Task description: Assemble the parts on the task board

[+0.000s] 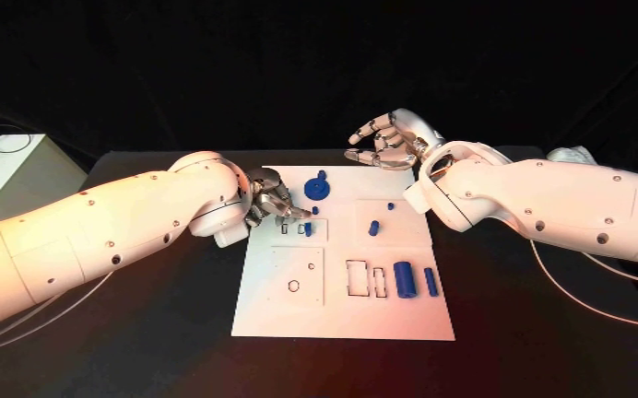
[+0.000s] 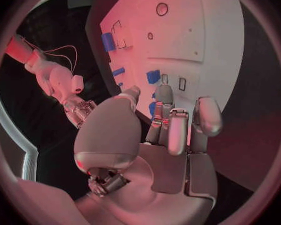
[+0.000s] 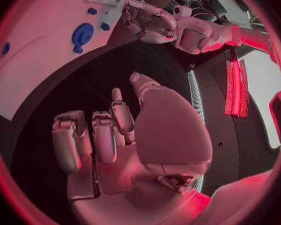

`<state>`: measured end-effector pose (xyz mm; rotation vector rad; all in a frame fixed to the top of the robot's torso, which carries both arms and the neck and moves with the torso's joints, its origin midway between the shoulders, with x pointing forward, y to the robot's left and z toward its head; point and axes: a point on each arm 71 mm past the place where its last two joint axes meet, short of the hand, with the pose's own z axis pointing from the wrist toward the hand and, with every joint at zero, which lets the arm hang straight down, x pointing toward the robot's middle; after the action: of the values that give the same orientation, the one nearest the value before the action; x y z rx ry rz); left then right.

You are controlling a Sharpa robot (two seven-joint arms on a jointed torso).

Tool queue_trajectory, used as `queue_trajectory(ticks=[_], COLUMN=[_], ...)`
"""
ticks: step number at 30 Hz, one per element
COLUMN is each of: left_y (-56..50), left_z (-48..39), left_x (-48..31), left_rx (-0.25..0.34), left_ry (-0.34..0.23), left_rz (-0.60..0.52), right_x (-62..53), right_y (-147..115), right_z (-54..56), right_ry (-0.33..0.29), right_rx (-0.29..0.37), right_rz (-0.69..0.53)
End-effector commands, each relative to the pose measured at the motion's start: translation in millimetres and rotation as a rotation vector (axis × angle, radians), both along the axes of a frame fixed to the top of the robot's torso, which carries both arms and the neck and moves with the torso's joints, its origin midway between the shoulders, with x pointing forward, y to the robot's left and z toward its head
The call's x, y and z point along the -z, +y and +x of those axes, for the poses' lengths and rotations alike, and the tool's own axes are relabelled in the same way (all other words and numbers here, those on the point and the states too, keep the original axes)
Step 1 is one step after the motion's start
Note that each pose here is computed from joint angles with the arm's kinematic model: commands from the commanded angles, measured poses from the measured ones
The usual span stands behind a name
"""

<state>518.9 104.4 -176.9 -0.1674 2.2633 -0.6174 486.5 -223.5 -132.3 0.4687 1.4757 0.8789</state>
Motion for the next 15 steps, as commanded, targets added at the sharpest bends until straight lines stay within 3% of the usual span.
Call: queue_trajectory(ticks=[1,15], left_y=[-6.3,-19.1], left_z=[0.9,4.1], left_x=[-0.4,2.5], left_rx=[0.047,0.082], left_ry=[-0.001,0.022], left_rz=[0.067,0.108], right_x=[0.7,1.3], right_y=[2.2,3.6], right_z=[0.1,0.8], right_ry=[0.009,0.015], right_rx=[-0.017,-0.020], right_rz=[-0.019,-0.023])
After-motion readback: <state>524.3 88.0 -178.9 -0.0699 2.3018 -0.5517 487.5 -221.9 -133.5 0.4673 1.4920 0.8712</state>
